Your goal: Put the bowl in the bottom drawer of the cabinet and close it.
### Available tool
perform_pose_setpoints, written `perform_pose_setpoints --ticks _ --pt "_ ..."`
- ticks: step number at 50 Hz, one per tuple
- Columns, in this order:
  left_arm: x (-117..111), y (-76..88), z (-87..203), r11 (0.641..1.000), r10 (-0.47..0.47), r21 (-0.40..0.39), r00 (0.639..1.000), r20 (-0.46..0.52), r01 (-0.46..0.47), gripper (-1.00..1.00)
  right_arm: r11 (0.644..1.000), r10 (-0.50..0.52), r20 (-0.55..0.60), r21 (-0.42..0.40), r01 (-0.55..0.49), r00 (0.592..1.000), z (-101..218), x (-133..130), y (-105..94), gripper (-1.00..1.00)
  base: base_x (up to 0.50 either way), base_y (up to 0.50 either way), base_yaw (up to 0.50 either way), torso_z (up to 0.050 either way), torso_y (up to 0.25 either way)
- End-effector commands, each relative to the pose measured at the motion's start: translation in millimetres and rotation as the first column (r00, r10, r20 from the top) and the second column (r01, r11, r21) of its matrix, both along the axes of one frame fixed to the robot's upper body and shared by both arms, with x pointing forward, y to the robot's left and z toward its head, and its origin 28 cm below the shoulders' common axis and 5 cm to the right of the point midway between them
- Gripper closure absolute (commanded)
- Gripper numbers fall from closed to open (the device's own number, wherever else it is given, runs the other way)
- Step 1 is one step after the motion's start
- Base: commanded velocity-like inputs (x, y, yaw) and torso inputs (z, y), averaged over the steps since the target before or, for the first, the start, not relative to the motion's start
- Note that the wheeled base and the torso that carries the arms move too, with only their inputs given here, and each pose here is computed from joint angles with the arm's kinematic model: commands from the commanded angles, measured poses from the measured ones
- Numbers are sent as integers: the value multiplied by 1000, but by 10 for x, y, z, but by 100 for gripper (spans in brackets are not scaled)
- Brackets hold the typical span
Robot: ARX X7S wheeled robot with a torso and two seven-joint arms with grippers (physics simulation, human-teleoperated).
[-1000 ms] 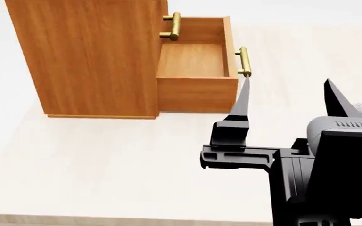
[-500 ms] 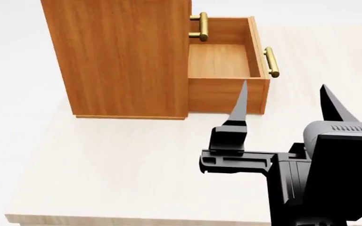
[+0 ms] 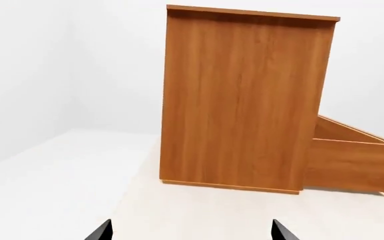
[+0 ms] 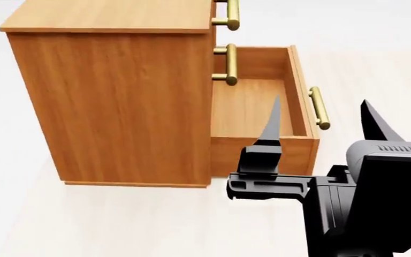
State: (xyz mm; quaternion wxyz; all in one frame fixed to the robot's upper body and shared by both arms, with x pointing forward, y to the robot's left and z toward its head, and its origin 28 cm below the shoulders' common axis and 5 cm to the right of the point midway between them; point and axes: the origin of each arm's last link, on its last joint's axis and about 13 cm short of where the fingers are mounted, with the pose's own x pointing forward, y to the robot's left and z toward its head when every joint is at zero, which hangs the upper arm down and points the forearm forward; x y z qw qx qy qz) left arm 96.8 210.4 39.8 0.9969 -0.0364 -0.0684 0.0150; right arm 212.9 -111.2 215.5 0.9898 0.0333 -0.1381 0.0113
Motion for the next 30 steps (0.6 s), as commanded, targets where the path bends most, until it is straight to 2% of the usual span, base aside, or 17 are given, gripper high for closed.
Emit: perform_pose_setpoints --ticks 1,30 --pt "0 0 5 1000 0 -1 1000 0 0 -100 1000 3 -1 5 -3 1000 -7 2 -3 -100 500 0 0 0 0" --pt "2 0 -6 1000 2 0 1000 1 -2 -100 1000 5 -8 9 -5 1000 -29 19 -10 -100 500 0 0 0 1"
